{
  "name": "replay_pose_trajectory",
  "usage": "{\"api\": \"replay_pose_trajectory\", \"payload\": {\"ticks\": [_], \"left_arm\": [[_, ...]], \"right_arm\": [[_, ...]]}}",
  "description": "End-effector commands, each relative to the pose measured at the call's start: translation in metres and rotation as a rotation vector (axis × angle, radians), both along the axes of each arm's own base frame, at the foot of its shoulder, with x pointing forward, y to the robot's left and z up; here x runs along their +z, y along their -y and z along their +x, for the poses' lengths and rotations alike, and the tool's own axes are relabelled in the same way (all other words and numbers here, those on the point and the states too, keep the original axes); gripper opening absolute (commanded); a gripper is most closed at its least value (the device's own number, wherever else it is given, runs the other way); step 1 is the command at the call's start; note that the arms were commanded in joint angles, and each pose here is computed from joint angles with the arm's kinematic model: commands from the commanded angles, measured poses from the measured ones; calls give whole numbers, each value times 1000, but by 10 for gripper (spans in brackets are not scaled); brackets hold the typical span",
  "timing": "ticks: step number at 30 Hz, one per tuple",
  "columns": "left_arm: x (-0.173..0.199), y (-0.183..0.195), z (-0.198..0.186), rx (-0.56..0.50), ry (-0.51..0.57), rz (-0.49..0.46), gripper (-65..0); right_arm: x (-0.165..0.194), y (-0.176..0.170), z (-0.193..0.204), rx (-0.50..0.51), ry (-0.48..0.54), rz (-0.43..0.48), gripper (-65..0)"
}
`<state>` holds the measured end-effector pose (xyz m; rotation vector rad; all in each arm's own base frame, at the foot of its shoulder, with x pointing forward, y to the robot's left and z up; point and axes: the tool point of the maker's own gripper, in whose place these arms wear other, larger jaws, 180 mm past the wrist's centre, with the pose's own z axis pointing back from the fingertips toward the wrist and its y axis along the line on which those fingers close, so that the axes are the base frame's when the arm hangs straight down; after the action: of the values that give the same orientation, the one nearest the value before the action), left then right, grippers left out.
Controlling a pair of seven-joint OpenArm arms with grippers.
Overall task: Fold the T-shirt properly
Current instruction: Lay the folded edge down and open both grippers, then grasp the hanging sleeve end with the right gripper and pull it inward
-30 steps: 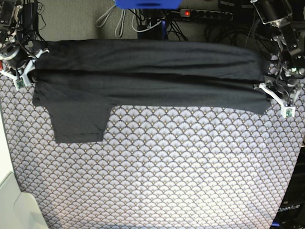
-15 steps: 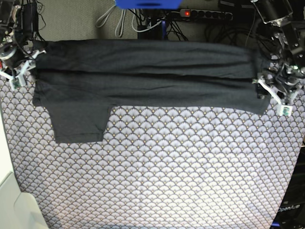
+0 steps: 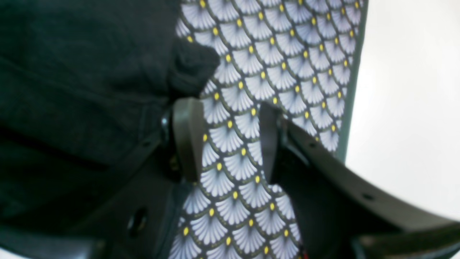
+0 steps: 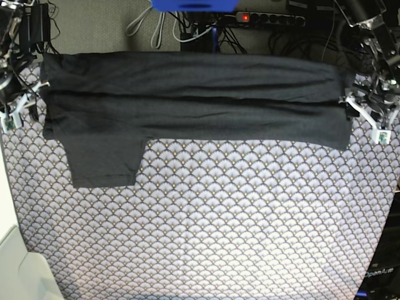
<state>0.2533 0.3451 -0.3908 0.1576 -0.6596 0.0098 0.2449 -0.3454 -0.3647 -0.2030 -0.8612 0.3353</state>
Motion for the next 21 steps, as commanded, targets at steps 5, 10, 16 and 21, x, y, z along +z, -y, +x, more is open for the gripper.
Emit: {"api": "replay_pose_trajectory", "payload": {"ticks": [5,10,16,21], "left_arm": [[13,-6,8,-4,38,21,-233],[12,-7,7,-1,36,20,-233],[10,-9,0,-1,22,27,-233],[10,-9,0,1,22,27,-233]], "right_arm": [[32,-6,55,26,55,-36,-382],[35,-8,103,34,31,-16,-382],[21,13,149,-16,-32,71,-383],[16,13,169,-17,-47,119,-383]]}}
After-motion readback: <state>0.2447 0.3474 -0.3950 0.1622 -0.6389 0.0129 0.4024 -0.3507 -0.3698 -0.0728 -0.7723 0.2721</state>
